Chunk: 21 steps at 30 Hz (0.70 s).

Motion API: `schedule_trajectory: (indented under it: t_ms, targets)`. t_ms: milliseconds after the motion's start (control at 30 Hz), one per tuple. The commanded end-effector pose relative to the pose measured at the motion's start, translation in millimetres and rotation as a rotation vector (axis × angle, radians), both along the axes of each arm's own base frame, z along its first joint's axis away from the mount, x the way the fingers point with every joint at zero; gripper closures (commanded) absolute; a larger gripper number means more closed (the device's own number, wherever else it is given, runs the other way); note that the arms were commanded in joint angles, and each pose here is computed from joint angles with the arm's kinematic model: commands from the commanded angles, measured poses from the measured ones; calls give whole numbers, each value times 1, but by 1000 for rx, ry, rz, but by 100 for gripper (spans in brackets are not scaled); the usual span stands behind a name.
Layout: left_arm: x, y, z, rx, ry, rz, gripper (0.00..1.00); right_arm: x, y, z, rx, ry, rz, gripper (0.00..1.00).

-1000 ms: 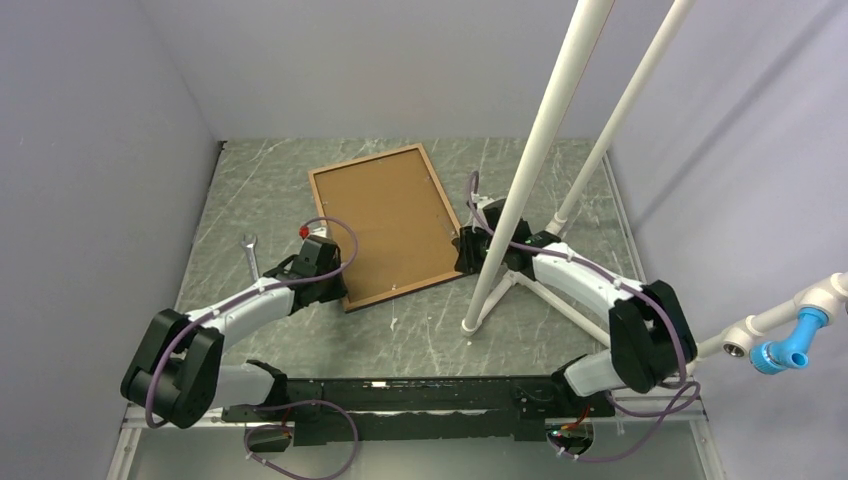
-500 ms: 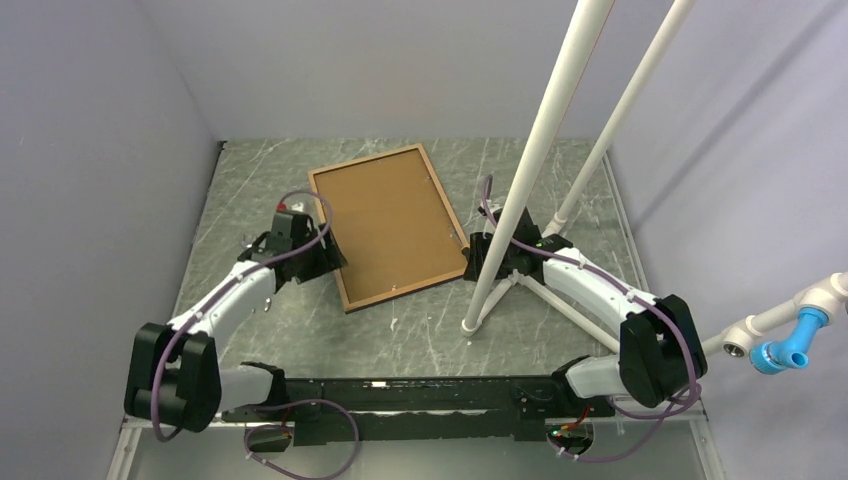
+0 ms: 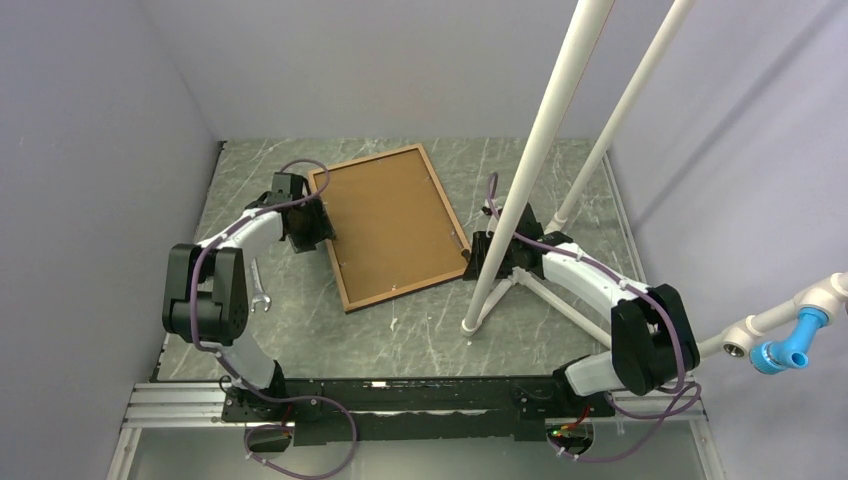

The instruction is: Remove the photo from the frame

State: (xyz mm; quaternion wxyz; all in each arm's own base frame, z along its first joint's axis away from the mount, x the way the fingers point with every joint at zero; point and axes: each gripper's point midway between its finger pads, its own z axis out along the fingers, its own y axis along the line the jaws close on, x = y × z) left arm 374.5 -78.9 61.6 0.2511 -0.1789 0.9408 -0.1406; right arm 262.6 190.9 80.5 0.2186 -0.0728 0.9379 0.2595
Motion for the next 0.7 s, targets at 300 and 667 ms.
schedule_trajectory:
  t_ms: [300, 667]
  targets:
    - [9, 6, -24, 75, 24, 3, 57, 12, 3, 2, 21, -20, -34, 100]
    - [-2, 5, -47, 101, 83, -22, 82, 6, -9, -13, -28, 33, -114, 100]
